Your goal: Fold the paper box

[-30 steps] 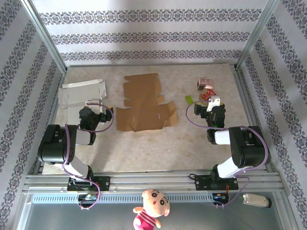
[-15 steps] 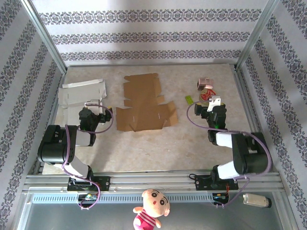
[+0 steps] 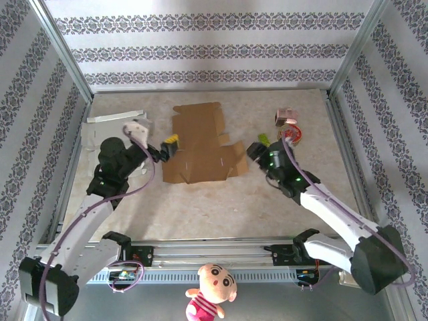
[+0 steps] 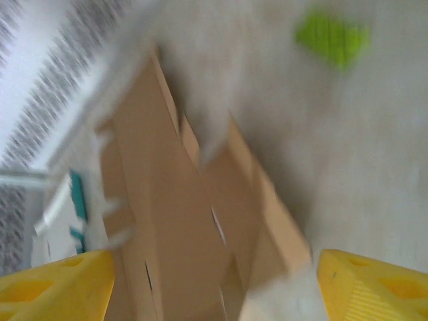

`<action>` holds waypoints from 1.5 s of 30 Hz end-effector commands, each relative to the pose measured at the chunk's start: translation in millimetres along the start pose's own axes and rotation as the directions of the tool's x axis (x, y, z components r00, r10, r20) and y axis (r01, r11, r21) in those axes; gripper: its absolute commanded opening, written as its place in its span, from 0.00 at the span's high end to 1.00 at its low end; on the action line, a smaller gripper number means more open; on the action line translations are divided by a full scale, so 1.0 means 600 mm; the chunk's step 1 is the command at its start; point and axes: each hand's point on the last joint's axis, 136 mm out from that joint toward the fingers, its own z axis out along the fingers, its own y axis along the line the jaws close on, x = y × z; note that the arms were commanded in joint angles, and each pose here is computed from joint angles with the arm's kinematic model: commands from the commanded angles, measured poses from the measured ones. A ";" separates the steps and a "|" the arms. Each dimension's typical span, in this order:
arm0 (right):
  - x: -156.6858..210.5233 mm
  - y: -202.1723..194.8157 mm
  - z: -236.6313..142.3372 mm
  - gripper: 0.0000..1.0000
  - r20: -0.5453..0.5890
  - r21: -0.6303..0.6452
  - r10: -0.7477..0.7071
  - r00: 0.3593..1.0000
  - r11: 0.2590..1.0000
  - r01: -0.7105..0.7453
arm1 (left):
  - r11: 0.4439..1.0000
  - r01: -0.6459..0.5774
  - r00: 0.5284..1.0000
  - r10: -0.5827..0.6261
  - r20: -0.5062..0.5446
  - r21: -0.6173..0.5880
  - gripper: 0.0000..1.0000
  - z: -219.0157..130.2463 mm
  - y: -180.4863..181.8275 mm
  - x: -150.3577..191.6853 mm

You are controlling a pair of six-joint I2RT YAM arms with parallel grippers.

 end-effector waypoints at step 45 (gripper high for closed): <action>-0.053 0.111 0.040 1.00 0.028 0.070 -0.765 0.643 0.643 0.762 | 0.983 -0.087 0.959 0.038 -0.280 -0.165 0.01 0.050 -0.010 0.014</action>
